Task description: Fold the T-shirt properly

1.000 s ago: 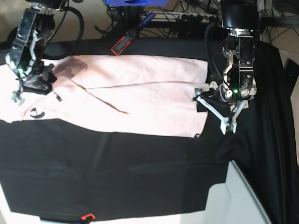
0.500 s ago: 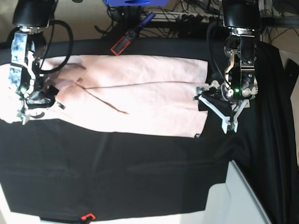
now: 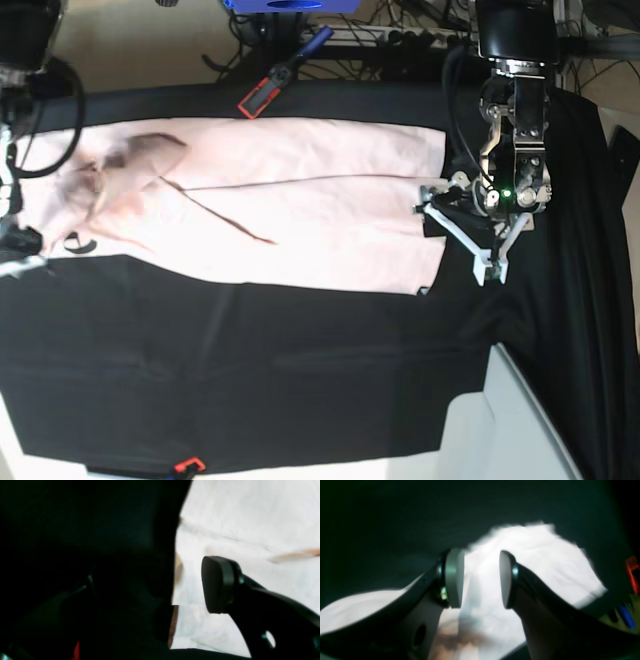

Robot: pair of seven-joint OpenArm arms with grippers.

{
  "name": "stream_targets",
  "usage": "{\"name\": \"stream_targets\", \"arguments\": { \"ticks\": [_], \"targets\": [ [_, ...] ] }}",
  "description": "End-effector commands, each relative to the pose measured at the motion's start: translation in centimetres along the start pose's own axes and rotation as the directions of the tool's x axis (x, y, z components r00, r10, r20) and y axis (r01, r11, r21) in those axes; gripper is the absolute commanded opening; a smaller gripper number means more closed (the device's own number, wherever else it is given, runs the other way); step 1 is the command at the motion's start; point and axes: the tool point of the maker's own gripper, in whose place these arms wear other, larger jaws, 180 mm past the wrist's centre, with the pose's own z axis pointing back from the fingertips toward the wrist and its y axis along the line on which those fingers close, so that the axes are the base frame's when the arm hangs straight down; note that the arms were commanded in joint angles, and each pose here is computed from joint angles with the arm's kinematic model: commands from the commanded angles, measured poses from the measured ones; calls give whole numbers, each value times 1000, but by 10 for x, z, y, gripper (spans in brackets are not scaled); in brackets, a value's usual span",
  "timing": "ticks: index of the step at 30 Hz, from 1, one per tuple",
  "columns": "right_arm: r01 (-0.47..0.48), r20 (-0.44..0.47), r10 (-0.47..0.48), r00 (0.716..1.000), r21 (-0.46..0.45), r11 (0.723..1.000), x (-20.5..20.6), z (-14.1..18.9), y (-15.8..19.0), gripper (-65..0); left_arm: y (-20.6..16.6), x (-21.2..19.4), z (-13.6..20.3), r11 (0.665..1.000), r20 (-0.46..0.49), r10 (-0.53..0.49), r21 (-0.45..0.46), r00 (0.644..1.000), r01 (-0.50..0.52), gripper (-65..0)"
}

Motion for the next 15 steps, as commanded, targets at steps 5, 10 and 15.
{"name": "stream_targets", "arguments": {
  "ticks": [5,10,15],
  "targets": [
    [69,-14,-69,998,-11,998,28,-39,-49,-425,4,13,6,1000,42,-7,6,999,6,-141],
    [96,-39,-97,995,-25,995,32,-69,-81,-432,-3,13,5,1000,41,-8,-8,999,8,-149],
    [112,-66,-115,991,-36,993,24,-77,-86,-627,-49,8,2,993,29,-80,-88,996,83,-420]
  ]
}}
